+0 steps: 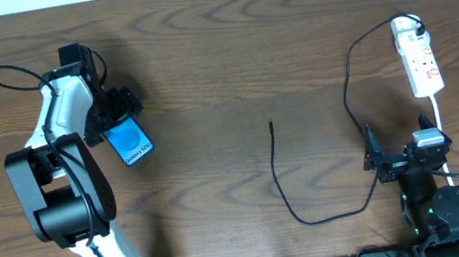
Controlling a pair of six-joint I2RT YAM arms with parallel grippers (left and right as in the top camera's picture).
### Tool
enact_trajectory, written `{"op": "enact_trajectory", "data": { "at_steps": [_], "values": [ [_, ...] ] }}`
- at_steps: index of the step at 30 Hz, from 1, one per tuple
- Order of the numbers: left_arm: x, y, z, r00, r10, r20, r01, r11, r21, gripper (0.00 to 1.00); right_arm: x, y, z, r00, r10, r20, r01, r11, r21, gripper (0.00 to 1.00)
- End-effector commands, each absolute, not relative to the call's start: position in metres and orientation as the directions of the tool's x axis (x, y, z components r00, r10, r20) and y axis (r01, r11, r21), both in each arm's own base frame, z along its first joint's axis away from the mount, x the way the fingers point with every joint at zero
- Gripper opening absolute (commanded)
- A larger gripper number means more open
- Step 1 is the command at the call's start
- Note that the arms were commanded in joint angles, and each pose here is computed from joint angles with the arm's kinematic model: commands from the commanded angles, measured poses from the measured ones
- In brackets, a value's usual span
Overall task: Plug charger to phone and switch on socket
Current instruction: 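Lower the left gripper onto the phone, aligning fingers with its sides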
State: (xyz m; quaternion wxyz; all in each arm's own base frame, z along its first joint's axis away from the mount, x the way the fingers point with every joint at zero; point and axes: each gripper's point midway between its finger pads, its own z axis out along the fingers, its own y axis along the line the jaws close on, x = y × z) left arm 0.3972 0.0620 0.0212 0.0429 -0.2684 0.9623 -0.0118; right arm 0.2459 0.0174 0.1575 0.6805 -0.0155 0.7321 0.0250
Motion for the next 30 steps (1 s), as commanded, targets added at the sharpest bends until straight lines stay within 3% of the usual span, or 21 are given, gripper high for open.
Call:
{"op": "enact_trajectory", "data": {
  "at_steps": [1,30],
  "values": [
    [0.391,0.063,0.005,-0.857,-0.514,-0.039,-0.514,0.858,-0.017,0.98,0.246,0.017,0.157,-0.075,0.021,-0.997,-0.053,0.998,0.025,0.99],
    [0.383,0.062,-0.012,-0.854,-0.521,-0.015,-0.521,0.854,-0.008,0.98,0.246,0.017,0.157,-0.074,0.021,-0.997,-0.053,0.998,0.025,0.99]
  ]
}}
